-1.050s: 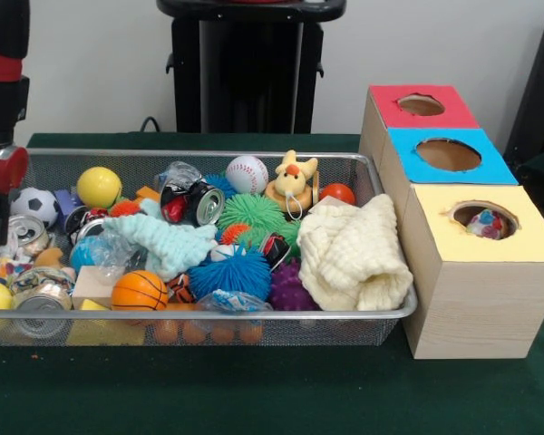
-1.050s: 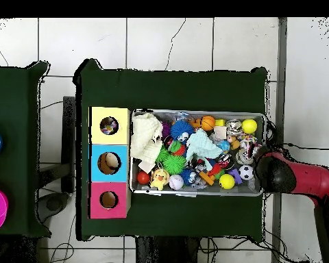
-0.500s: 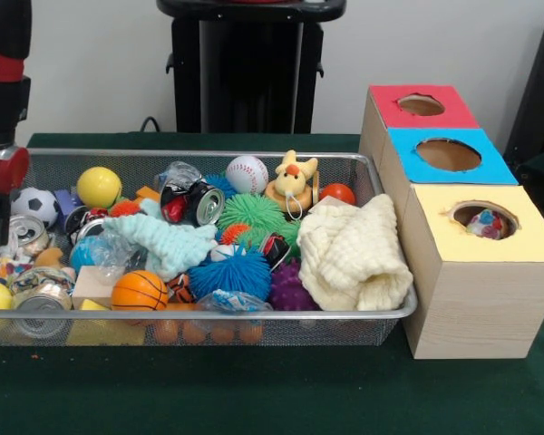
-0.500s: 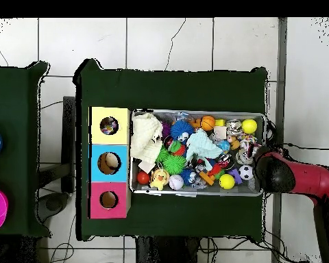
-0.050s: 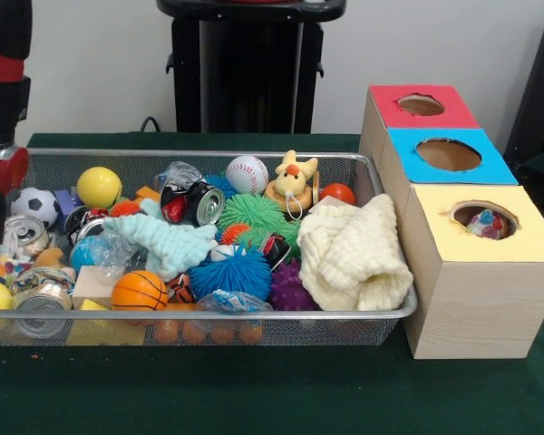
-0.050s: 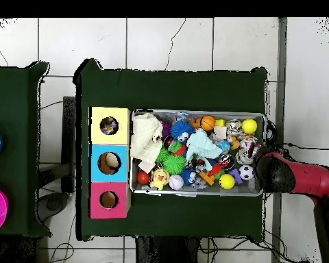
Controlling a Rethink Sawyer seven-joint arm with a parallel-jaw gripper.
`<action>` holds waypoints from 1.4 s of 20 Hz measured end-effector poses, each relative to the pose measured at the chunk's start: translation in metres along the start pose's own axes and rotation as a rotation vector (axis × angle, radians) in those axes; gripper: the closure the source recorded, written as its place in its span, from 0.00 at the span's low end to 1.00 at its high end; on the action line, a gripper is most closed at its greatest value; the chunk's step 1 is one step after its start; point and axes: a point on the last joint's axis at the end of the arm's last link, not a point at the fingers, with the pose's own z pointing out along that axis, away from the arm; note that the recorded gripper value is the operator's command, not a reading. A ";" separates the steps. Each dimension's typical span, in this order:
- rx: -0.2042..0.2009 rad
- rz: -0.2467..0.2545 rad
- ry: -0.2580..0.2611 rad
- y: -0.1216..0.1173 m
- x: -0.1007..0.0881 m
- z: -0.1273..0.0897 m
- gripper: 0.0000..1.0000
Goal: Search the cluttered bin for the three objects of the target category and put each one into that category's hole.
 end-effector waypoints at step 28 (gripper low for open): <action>-0.131 0.068 0.078 0.057 0.019 0.009 1.00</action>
